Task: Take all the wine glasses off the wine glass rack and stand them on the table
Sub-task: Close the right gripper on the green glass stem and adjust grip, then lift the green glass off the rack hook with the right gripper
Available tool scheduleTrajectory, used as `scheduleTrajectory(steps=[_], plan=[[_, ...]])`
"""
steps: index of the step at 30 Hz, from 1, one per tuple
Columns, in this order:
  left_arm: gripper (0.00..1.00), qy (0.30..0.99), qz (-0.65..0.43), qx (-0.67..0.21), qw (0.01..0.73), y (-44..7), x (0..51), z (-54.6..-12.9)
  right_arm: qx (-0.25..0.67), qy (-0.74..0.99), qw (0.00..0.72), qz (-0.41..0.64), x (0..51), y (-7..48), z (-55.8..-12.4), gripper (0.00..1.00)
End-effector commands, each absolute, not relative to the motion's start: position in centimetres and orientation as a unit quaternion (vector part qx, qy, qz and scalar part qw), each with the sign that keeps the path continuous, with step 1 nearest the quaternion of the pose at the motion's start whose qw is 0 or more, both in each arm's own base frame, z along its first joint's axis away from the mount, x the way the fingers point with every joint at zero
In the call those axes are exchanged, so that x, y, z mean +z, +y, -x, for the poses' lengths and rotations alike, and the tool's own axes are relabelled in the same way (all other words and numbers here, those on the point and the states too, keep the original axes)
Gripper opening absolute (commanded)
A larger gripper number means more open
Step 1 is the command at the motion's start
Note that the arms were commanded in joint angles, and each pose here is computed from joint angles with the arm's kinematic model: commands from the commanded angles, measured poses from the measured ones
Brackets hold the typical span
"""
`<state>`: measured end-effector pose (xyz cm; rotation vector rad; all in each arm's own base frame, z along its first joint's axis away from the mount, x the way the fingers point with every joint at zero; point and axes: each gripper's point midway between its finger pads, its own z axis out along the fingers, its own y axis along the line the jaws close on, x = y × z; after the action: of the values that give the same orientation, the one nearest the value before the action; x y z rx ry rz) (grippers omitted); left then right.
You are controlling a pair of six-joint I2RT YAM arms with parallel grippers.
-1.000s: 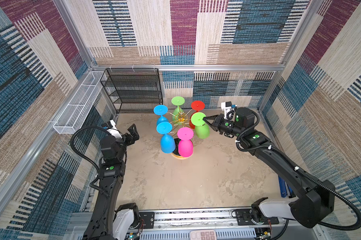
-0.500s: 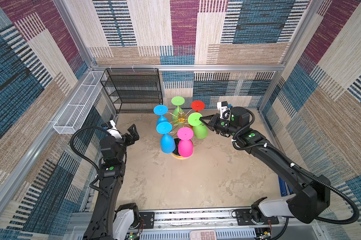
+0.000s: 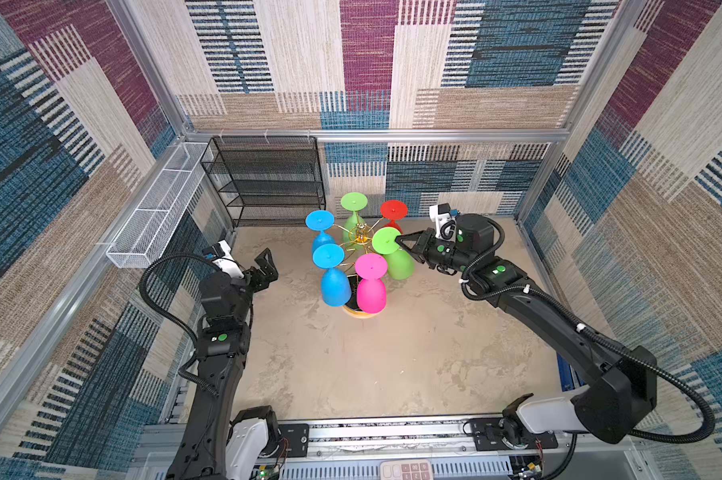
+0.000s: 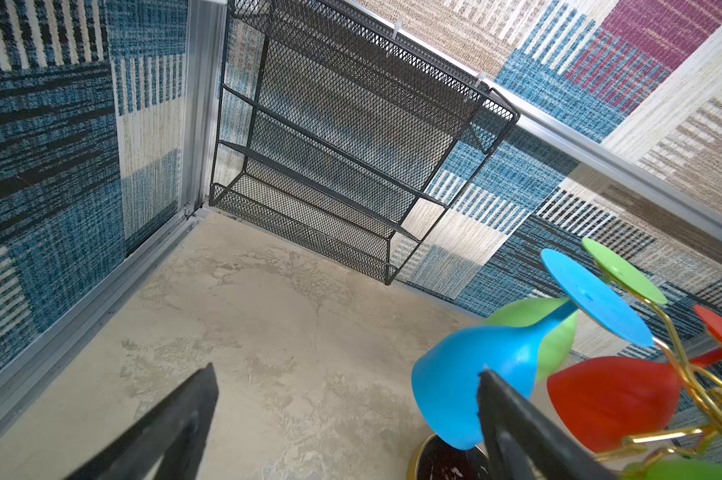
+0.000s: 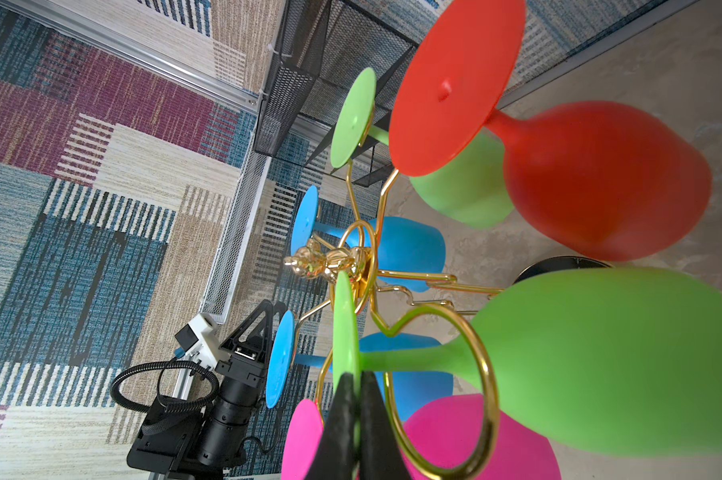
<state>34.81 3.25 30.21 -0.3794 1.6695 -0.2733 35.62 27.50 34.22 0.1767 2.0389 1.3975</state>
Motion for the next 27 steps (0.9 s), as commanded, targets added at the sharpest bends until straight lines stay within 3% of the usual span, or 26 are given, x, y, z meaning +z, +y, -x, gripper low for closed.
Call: scheduleTrajectory(steps=[1,16,24,27], plan=[[0.99,0.730,0.171,-0.116,0.651,3.5,30.4,-34.7,0.541,0.767,0.338,-0.060,35.2,27.4,-35.1,0.00],[0.99,0.730,0.172,-0.114,0.652,3.6,30.4,-34.7,0.535,0.760,0.355,-0.099,34.7,24.8,-33.1,0.00],[0.99,0.726,0.181,-0.087,0.657,4.5,31.4,-34.1,0.509,0.742,0.408,-0.155,35.0,20.5,-31.4,0.00],[0.92,0.723,0.150,-0.110,0.666,3.2,33.2,-33.9,0.485,0.736,0.437,-0.179,35.1,17.8,-31.0,0.00]])
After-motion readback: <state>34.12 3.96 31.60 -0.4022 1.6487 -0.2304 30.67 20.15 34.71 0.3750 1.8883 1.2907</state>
